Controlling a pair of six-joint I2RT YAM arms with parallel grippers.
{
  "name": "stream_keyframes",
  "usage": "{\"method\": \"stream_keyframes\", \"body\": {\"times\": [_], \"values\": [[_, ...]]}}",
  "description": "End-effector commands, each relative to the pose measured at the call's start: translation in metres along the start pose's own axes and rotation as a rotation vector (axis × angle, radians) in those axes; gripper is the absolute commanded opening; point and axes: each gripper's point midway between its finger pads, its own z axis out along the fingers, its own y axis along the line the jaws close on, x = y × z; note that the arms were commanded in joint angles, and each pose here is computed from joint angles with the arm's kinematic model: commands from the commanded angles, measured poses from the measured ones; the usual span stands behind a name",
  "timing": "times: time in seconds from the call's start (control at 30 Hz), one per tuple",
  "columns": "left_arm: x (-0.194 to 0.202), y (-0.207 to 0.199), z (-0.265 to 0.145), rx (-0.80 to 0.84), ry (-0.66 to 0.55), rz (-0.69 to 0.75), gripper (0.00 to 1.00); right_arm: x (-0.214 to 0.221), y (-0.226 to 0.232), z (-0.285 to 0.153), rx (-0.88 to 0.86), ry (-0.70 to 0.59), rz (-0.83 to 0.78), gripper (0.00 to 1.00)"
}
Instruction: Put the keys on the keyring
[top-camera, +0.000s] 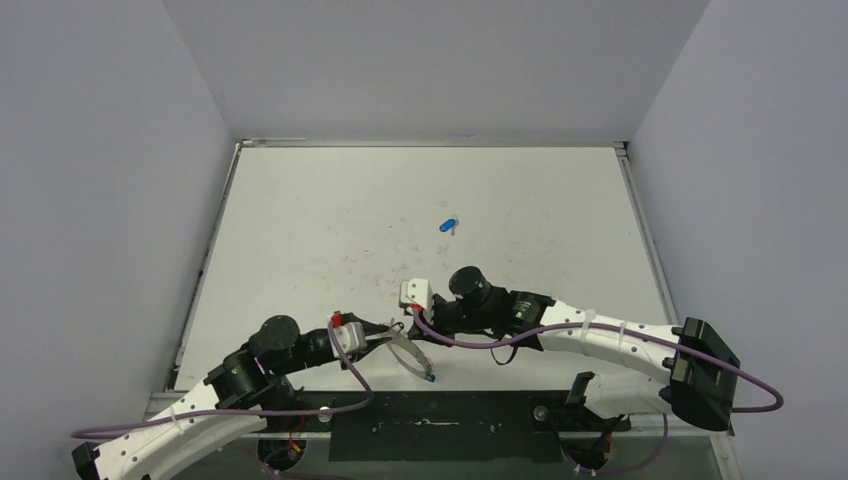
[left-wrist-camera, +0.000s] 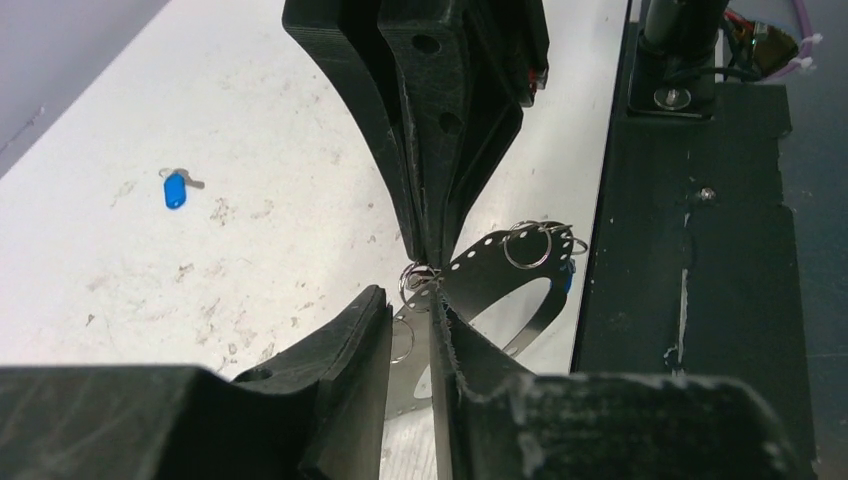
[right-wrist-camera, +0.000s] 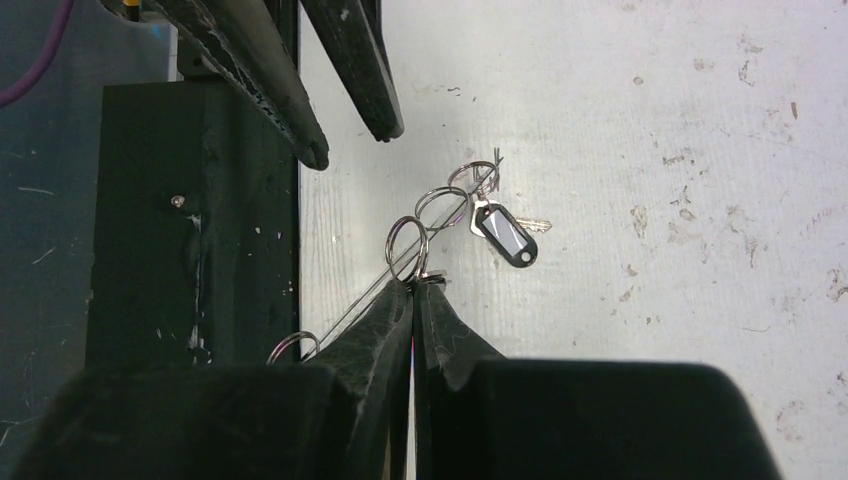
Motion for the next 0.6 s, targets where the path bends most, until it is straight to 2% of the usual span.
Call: {"method": "stream_keyframes", "body": {"times": [0.0, 0.17, 0.33, 0.57], "values": [[-0.003, 0.0, -0.001, 0.036, 0.098, 0.042, 0.21, -0.037, 0.002, 0.0, -0.014, -0.097, -0.066, 0.0], [0.003, -0.001, 0.008, 0.074, 0.155, 0.062, 0.24, -0.042, 0.008, 0.0, -0.025, -0.099, -0.084, 0.0], [0.004, 0.001, 0.015, 0.074, 0.154, 0.068, 0.27, -0.045, 0.01, -0.001, -0.03, -0.102, -0.092, 0.0], [0.002, -0.003, 0.018, 0.09, 0.131, 0.052, 0.25, -0.045, 0.012, 0.001, -0.039, -0.096, -0.092, 0.0]]}}
